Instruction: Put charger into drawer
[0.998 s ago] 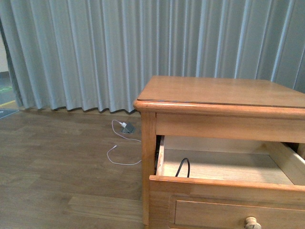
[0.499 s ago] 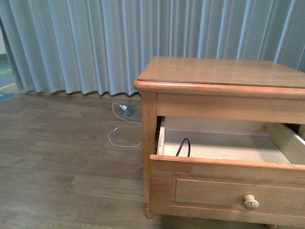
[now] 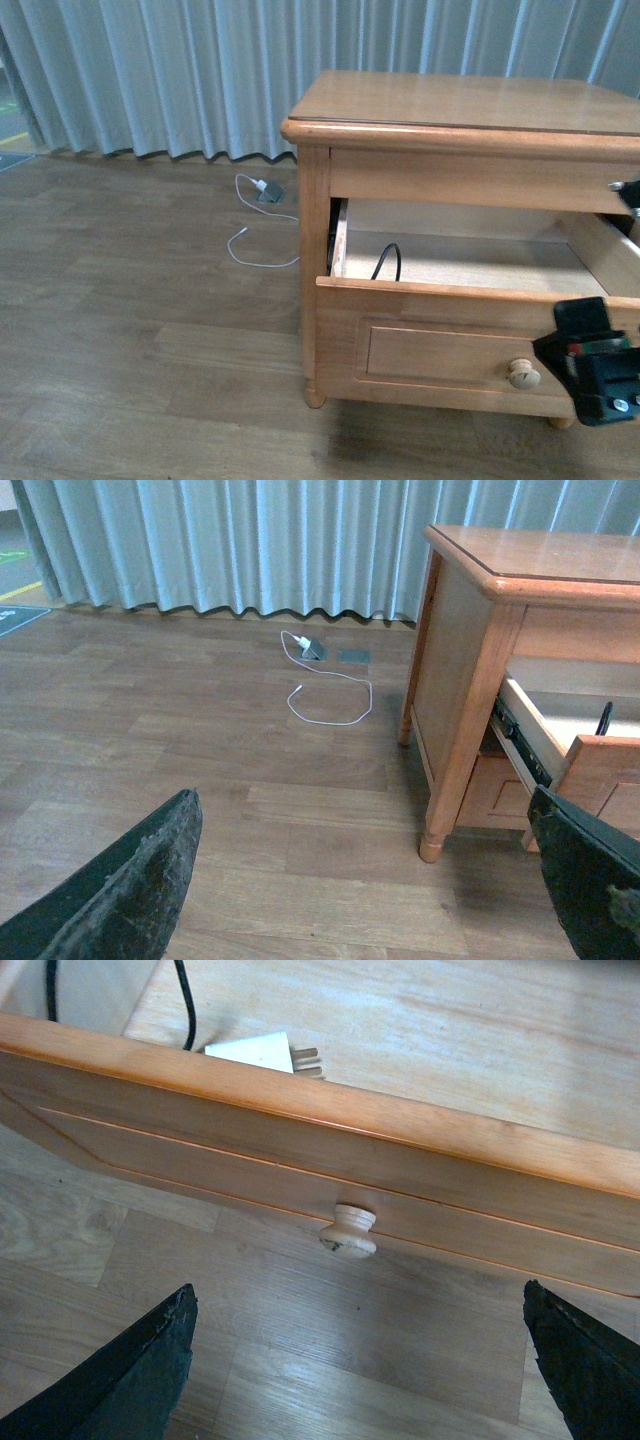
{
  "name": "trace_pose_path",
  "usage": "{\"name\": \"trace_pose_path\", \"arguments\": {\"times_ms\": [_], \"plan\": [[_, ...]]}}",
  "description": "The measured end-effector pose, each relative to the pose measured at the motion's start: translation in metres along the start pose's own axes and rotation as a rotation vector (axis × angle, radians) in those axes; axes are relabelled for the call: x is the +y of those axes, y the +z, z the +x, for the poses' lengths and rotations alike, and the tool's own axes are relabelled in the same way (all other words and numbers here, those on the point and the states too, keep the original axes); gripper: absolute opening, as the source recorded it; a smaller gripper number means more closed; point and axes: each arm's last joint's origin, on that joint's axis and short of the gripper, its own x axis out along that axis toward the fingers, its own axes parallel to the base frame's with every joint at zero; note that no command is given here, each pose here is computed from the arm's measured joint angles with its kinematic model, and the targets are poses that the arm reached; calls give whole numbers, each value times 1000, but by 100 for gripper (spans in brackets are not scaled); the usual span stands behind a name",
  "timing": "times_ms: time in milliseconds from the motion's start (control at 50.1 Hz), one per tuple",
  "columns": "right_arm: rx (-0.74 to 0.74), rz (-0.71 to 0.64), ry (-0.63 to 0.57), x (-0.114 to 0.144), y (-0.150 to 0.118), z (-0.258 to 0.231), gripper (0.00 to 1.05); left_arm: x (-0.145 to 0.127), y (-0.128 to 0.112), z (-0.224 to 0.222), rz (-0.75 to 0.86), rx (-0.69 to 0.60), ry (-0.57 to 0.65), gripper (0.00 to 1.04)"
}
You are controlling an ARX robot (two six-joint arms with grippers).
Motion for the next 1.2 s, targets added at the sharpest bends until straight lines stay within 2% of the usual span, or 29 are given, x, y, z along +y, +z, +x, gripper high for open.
{"name": "trace_pose_path", "arguments": {"times_ms": [200, 479, 858, 1198], "plan": [[-19, 40, -76, 2, 11, 36, 97, 0, 0, 0, 0, 0, 0, 99], [-166, 73, -191, 1, 32, 76, 97, 0, 0, 0, 0, 0, 0, 99], [-251, 127, -254, -5, 54, 124, 97, 0, 0, 0, 0, 0, 0, 99], [-360, 236, -430, -18, 73, 159, 97, 0, 0, 0, 0, 0, 0, 99]]}}
